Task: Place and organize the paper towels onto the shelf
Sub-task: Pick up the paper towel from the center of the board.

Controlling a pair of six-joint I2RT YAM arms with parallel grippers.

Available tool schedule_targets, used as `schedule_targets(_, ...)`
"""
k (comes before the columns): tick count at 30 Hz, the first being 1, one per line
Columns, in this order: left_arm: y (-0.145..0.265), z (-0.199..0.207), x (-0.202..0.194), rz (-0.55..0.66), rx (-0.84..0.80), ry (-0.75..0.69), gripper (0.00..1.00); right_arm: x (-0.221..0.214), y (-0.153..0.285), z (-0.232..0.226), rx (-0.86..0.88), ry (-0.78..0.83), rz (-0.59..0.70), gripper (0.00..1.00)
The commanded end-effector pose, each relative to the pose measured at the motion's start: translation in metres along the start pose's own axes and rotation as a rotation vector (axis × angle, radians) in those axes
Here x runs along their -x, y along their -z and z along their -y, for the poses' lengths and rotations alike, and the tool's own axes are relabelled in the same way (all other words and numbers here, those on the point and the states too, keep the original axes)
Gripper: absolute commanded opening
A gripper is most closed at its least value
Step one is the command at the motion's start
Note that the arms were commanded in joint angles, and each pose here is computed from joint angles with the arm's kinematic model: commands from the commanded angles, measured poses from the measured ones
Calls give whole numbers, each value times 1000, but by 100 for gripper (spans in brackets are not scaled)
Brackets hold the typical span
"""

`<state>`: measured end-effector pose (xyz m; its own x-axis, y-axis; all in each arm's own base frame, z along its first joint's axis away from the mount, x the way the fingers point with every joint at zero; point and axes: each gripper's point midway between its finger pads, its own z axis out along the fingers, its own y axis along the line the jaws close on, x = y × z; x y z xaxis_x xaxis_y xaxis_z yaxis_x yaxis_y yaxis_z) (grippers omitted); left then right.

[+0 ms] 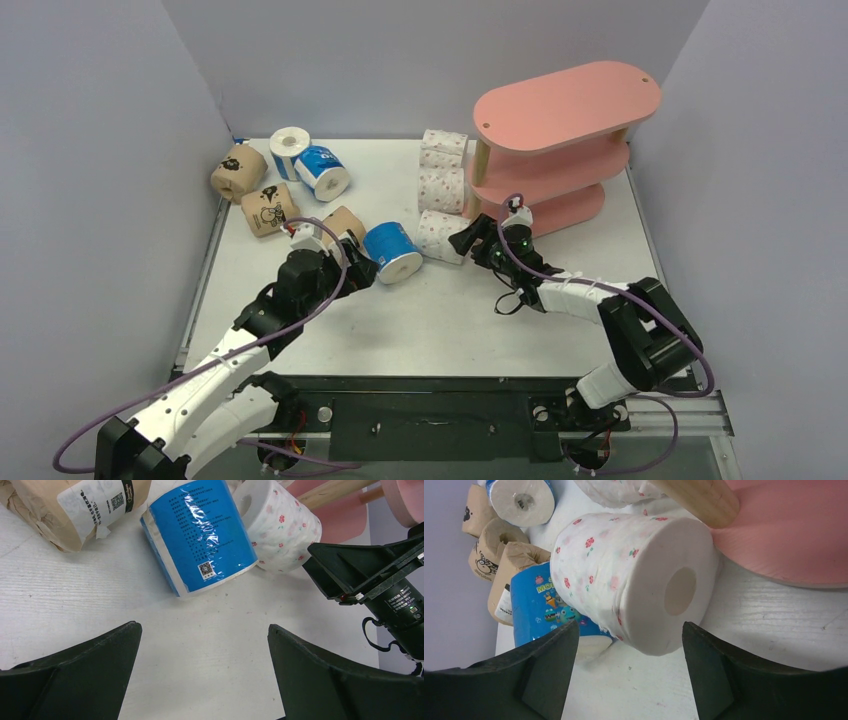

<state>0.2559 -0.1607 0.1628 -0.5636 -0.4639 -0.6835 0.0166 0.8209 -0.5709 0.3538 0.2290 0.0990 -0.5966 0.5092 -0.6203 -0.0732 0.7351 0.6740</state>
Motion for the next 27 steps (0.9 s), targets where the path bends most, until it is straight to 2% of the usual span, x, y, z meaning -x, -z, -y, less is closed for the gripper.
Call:
schedule_targets(1, 3, 5, 8, 30, -32, -9, 98, 30, -10, -31, 124, -25, 84, 70)
schedule_targets(6, 3, 4, 8, 33, -27, -8, 98, 27, -18, -33, 136, -37, 74, 65)
schedule_targets(19, 2, 3, 4, 25, -32, 11, 98, 21, -23, -25, 158, -82, 106, 65)
schedule_targets(27, 2, 3, 3, 20, -34, 21, 98, 7, -15, -31, 180, -93, 108, 62)
